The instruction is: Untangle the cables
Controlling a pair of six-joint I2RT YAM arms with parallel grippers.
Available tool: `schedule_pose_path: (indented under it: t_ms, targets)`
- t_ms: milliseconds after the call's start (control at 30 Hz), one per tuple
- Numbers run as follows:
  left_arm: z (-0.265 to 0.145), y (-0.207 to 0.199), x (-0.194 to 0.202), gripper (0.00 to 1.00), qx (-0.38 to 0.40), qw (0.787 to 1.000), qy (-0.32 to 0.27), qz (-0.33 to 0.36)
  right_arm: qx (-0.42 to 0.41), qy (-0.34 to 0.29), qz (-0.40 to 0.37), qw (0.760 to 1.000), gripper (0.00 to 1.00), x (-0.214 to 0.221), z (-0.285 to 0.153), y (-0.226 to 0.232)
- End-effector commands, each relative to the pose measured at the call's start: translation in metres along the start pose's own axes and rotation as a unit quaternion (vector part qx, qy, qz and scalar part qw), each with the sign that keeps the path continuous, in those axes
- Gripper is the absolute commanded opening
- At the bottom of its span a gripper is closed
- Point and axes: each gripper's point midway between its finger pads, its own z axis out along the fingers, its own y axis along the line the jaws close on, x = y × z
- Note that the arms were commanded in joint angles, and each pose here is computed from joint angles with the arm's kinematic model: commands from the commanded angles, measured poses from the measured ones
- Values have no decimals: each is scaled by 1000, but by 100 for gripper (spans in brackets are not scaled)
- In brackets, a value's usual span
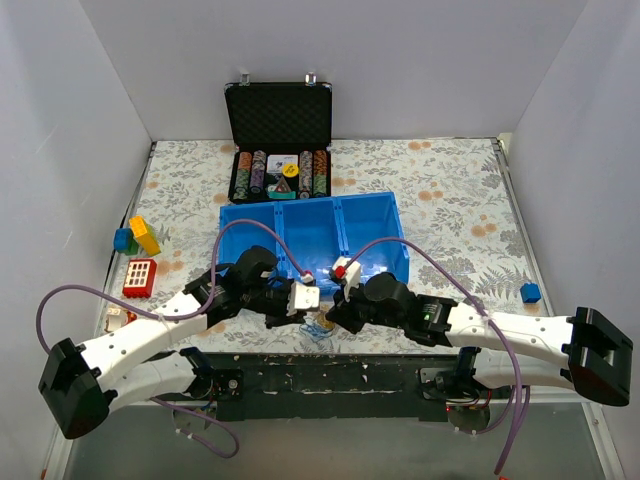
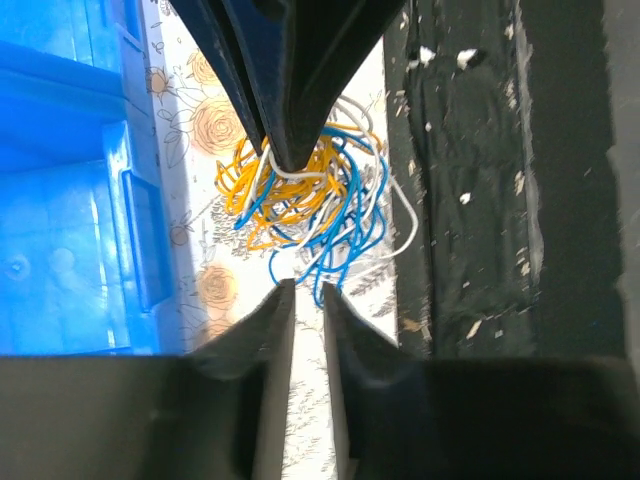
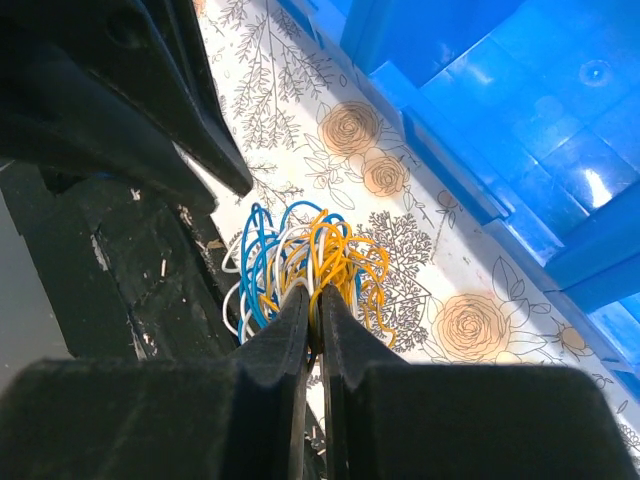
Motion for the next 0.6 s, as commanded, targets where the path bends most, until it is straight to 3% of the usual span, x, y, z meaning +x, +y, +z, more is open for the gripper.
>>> schedule_pose_path:
  t_ms: [0,167,567]
  targets:
    - [-7,-8,-10,31,11,1000,-8,10,5,-30,3,1000,1,-18,-2,-1]
    - [-1,-10,3,51,16,1000,7,17,1,-41,2,999,1,-30,-3,3]
    - [8,-4,11,47,11,999,13,36,-9,-65,6,998,1,-47,-13,9]
